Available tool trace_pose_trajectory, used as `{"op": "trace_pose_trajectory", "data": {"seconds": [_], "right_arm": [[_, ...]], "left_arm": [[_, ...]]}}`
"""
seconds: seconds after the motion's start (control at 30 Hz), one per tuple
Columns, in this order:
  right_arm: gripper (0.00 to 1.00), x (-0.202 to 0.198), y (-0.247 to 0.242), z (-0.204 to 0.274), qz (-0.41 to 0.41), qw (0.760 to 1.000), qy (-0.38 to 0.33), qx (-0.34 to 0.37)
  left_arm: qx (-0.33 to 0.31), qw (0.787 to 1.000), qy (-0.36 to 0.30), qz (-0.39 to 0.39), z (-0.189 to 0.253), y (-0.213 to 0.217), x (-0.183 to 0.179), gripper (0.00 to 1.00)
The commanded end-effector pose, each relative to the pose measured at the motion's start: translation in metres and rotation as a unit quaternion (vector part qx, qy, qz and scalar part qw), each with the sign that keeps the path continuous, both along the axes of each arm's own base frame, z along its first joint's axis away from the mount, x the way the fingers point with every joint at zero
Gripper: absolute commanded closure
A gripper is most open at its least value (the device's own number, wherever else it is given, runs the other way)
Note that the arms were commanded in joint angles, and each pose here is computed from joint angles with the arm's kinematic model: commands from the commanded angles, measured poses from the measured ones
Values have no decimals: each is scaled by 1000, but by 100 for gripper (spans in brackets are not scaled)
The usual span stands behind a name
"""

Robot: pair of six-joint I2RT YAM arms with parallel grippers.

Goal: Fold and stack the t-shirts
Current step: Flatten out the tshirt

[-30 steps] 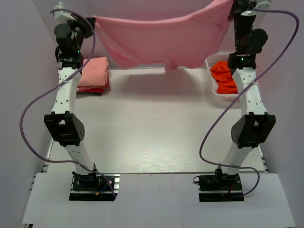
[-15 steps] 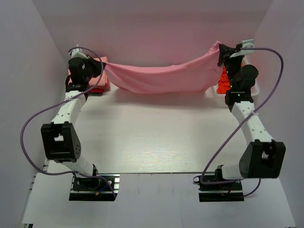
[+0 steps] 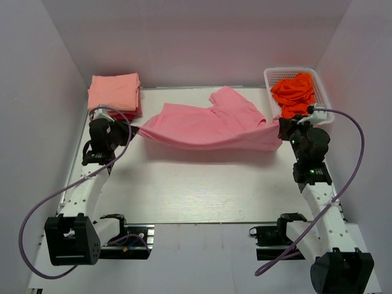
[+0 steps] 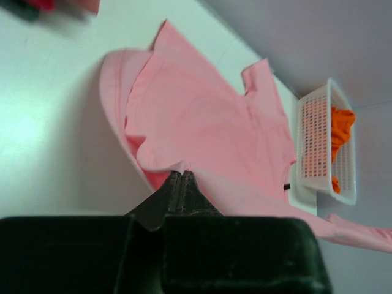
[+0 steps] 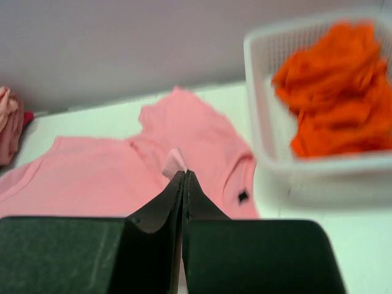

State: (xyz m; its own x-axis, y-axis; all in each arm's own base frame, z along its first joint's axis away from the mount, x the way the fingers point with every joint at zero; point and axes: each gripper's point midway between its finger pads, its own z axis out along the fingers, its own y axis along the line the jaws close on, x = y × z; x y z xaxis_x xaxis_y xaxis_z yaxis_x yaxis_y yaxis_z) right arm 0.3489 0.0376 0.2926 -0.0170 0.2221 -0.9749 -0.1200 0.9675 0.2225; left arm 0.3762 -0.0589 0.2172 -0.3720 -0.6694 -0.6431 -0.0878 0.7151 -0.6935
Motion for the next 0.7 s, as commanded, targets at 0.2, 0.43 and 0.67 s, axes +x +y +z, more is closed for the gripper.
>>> {"op": "trace_pose_trajectory", "data": {"seconds": [0.2, 0.43, 0.67], "right_arm": [[100, -96, 0, -162, -124, 909, 326, 231], [76, -160, -27, -195, -270, 816, 457, 229], [22, -179, -28, -202, -280, 782, 525, 187]], "left_arm": [[-62, 984, 152, 75, -85, 6, -94, 98], [-61, 940, 297, 159, -123, 22, -158, 25], [-18, 907, 372, 198, -120, 38, -173, 0]]}}
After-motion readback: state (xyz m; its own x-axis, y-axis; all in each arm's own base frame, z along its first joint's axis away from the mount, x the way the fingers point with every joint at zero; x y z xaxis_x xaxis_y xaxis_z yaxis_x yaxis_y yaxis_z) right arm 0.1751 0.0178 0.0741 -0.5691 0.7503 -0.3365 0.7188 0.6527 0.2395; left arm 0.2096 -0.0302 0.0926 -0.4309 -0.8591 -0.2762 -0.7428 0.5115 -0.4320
